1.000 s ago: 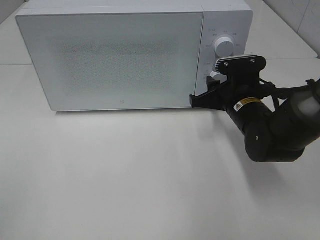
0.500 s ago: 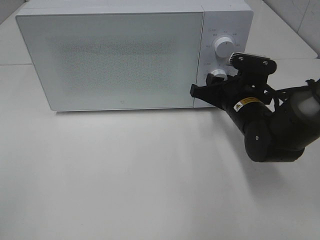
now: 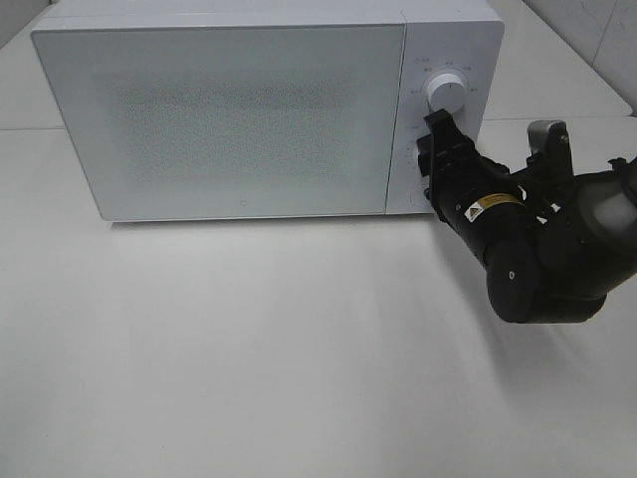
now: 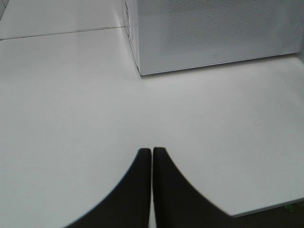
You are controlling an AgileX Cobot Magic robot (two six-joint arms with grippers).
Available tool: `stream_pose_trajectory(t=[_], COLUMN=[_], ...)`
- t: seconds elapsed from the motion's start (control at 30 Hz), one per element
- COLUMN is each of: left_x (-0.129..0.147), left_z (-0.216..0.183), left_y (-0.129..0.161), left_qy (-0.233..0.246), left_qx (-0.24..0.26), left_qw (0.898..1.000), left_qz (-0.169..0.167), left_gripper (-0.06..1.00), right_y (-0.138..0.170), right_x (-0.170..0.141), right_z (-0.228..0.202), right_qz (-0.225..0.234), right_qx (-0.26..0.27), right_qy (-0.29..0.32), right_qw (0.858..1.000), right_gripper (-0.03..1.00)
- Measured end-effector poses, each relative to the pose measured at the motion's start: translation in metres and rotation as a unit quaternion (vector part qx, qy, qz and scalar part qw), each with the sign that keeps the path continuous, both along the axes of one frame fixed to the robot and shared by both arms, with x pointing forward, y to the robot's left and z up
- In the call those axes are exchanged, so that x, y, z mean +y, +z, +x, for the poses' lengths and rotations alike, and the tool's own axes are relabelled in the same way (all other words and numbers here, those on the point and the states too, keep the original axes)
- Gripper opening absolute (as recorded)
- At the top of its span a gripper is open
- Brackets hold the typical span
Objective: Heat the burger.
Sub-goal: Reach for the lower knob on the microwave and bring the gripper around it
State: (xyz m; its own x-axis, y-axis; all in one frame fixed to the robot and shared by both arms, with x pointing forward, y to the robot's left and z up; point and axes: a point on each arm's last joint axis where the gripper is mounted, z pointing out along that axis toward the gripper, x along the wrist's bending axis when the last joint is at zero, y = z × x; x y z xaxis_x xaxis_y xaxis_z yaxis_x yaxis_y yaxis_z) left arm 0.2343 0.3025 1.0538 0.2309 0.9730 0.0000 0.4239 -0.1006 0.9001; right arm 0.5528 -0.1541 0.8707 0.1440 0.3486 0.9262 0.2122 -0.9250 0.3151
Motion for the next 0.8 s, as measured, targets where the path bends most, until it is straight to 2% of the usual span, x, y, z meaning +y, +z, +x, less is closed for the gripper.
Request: stream_pose_trajectory(t=[0.03,0.07,0.1,0.13,0.23,0.8], left_x=[0.0000,0.0000,0.0000,0.0000,0.0000,0.0000], left_z=[0.0000,0.0000,0.0000,0.0000,0.0000,0.0000], left_y=[0.0000,0.0000,0.0000,0.0000,0.0000,0.0000], left_qy=[0.000,0.000,0.000,0.000,0.000,0.000], left_qx=[0.000,0.000,0.000,0.000,0.000,0.000], left_qw=[1.000,1.000,1.000,1.000,1.000,1.000], left_qz=[0.000,0.000,0.000,0.000,0.000,0.000], left_gripper=[0.00,0.00,0.00,0.00,0.00,0.00], right_y=[0.0000,0.0002,0.0002,0.0004,0.0004,0.0004], right_x=[0.0000,0.0000,0.0000,0.0000,0.0000,-0.0019], right_z=[0.0000,0.0000,0.0000,0.0001,0.0001,0.0004], right_qz=[0.000,0.048,0.048,0.087,0.120,0.128], right_qx=[0.000,0.006,0.006,0.012,0.016,0.016], right_qy=[0.000,-0.010,-0.010,-0.019,-0.026,-0.038], right_qw=[1.000,0.999,0.999,0.996,0.992,0.991], right_gripper=[0.40,0.40,0.40,0.40,0.40,0.41])
